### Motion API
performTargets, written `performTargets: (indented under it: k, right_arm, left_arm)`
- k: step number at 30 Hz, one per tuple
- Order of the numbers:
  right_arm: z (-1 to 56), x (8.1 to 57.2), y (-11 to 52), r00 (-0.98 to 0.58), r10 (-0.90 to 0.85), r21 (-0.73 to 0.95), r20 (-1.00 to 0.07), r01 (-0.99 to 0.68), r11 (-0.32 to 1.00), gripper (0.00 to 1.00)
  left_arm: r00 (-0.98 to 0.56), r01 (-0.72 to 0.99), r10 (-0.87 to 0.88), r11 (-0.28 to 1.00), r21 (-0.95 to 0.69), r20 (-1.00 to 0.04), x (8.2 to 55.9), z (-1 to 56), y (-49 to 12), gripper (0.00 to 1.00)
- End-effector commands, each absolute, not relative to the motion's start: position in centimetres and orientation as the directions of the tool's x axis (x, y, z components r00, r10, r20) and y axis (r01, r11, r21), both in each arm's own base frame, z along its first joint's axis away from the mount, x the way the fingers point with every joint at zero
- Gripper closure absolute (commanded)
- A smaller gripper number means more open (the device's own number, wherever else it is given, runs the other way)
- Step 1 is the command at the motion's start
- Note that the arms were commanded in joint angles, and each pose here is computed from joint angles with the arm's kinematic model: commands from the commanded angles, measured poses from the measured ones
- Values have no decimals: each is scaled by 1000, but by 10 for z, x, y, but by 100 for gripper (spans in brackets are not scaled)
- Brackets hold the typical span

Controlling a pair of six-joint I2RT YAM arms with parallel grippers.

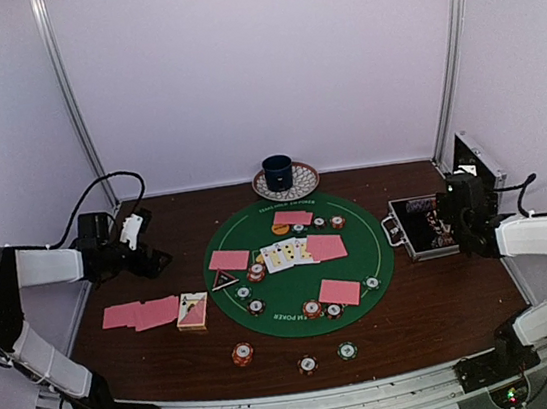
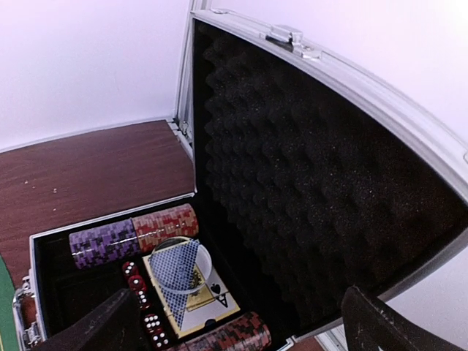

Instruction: Distribute texas hold em gaming equipment

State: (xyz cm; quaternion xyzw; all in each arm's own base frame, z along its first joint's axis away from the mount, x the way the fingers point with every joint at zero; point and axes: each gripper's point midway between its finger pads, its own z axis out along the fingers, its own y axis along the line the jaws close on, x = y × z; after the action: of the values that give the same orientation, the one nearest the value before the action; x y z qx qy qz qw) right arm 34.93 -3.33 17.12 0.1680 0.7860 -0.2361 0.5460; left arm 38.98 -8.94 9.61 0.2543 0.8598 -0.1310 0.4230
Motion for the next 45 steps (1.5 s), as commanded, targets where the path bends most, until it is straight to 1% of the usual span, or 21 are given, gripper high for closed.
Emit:
performTargets:
  k: [1,4,7,10,14,18,19,21,23,24,26,27,28,45]
  right_arm:
    - [166,350,-54,-287,0,-174,-958,581,795,0]
    - [152,346,-58,-264,20,-139,-964,567,812,0]
    - [153,346,-61,-214,26,-101,-977,559,823,0]
    - [157,352,-63,-172,21,-79,-985,551,831,1]
    - [155,360,-57,-156,4,-78,-988,513,855,0]
    - [151,362,-59,-105,-4,-59,-994,525,849,1]
    - [149,366,-55,-123,-7,-68,-992,501,862,1]
    - [144,374,-41,-163,-46,-110,-985,410,906,0]
    - [138,387,-28,-183,-82,-140,-980,329,934,0]
    - [129,391,-23,-211,-84,-145,-974,292,945,1]
    - [129,396,-30,-203,-66,-127,-977,306,943,0]
    - [122,396,-37,-240,-36,-112,-970,311,944,0]
    - [125,397,-39,-220,-28,-97,-975,312,945,1]
    - [125,397,-38,-216,-36,-103,-976,309,945,1]
  left_arm:
    - [-450,472,267,881,27,-852,413,101,-72,3]
    - [-453,447,257,894,31,-854,410,94,-67,2]
    - [-436,424,229,905,26,-870,412,92,-64,2]
    - [-429,369,199,929,30,-881,412,88,-49,2]
    - [-389,288,165,956,50,-906,405,91,-37,2]
    - [-350,188,132,980,69,-928,400,94,-21,2]
    - [-345,163,130,984,77,-929,397,91,-17,2]
    - [-280,171,131,982,85,-951,391,92,-20,2]
    - [-312,176,134,981,81,-941,391,88,-20,2]
    - [-296,175,131,981,81,-946,392,90,-20,2]
    - [-314,177,132,981,78,-940,391,87,-20,2]
    - [-303,176,130,981,79,-944,391,89,-20,2]
    - [-307,175,130,981,79,-943,391,89,-20,3]
    - [-302,172,130,982,80,-945,391,90,-19,2]
